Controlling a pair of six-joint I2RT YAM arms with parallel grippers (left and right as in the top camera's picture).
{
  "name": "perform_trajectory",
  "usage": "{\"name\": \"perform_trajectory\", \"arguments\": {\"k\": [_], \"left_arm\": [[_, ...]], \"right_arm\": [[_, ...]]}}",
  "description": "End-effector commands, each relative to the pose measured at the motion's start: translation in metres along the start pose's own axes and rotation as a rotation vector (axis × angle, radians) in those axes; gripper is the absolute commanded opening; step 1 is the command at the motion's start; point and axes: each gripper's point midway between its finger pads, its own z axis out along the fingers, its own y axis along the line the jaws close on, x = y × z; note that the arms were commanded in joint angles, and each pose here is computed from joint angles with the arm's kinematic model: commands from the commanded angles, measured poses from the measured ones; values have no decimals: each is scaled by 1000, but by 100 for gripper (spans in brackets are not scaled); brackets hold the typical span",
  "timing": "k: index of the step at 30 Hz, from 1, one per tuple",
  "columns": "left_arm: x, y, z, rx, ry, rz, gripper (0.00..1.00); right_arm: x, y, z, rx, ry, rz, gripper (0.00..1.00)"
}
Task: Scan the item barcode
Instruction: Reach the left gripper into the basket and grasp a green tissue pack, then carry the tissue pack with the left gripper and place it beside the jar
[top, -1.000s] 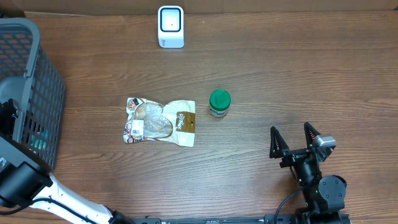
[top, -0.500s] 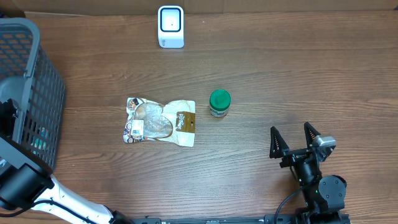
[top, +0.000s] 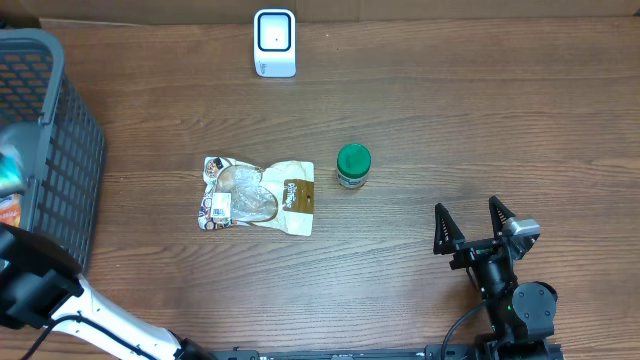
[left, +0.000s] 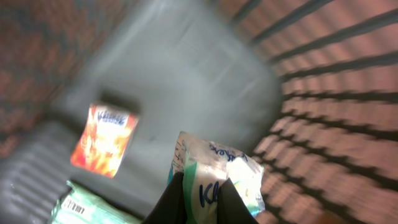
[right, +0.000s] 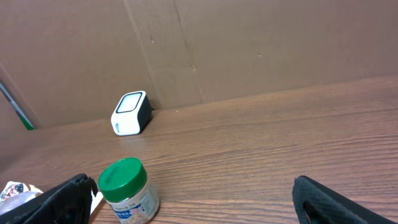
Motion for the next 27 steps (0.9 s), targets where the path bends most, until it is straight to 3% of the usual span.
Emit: {"name": "perform_trajectory", "arguments": {"k": [1,7,11,18,27], "left_arm": [[-23,-66,-72,159,-170,55,4],[-2,-142,-151,267,-276,175,4],[27,-182,-161,318,-231,237,4],[95,-280,-130,431,-15,397,4],[199,-348,-59,353,279,530,4]], "right_arm": [[2,0,0,0,-3,-6,100],[2,0,0,0,-3,-6,100],[2,0,0,0,-3,-6,100],[2,0,0,0,-3,-6,100],[2,0,0,0,-3,-6,100]]}}
